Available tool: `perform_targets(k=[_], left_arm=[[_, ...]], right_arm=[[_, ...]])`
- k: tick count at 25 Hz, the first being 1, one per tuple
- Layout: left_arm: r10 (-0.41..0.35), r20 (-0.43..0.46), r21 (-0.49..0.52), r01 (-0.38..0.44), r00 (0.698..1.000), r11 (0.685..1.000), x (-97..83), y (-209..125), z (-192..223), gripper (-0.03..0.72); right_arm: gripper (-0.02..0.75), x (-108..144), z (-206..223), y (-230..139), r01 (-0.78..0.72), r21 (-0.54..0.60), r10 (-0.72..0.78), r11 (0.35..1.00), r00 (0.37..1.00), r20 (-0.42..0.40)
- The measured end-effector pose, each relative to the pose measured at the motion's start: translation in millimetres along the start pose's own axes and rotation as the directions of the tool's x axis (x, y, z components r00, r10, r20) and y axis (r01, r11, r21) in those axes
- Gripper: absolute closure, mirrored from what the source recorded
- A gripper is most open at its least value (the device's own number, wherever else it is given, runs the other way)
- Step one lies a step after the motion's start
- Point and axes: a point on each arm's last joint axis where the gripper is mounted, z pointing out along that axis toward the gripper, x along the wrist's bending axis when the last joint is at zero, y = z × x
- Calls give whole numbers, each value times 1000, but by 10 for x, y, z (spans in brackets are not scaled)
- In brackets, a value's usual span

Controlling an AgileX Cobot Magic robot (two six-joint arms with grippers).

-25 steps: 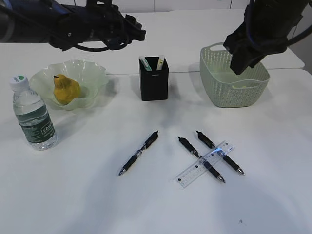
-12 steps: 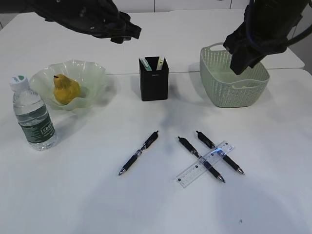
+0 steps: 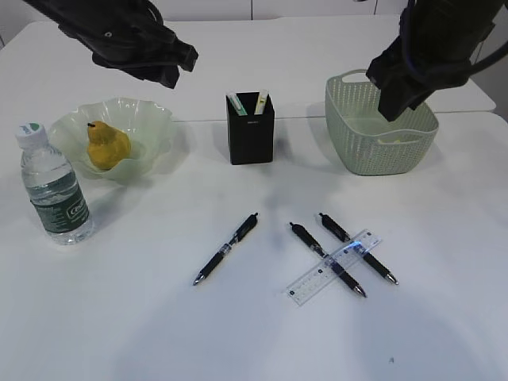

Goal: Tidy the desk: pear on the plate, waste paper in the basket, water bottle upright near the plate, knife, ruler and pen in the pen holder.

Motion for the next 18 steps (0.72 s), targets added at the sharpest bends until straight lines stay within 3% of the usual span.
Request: perform_targets(k=[7, 13, 18], left_arm=[[22, 161, 95, -38, 987, 995, -137, -89, -58, 378], [51, 322, 117, -93, 945, 989, -278, -129, -95, 378], [100, 403, 120, -161, 910, 980, -389, -164, -132, 378]], right_arm=[[424, -29, 0, -8, 11, 9, -11, 1000, 999, 31], [424, -55, -1, -15, -20, 15, 19, 1000, 998, 61], [424, -63, -37, -24, -28, 7, 27, 1000, 997, 66]])
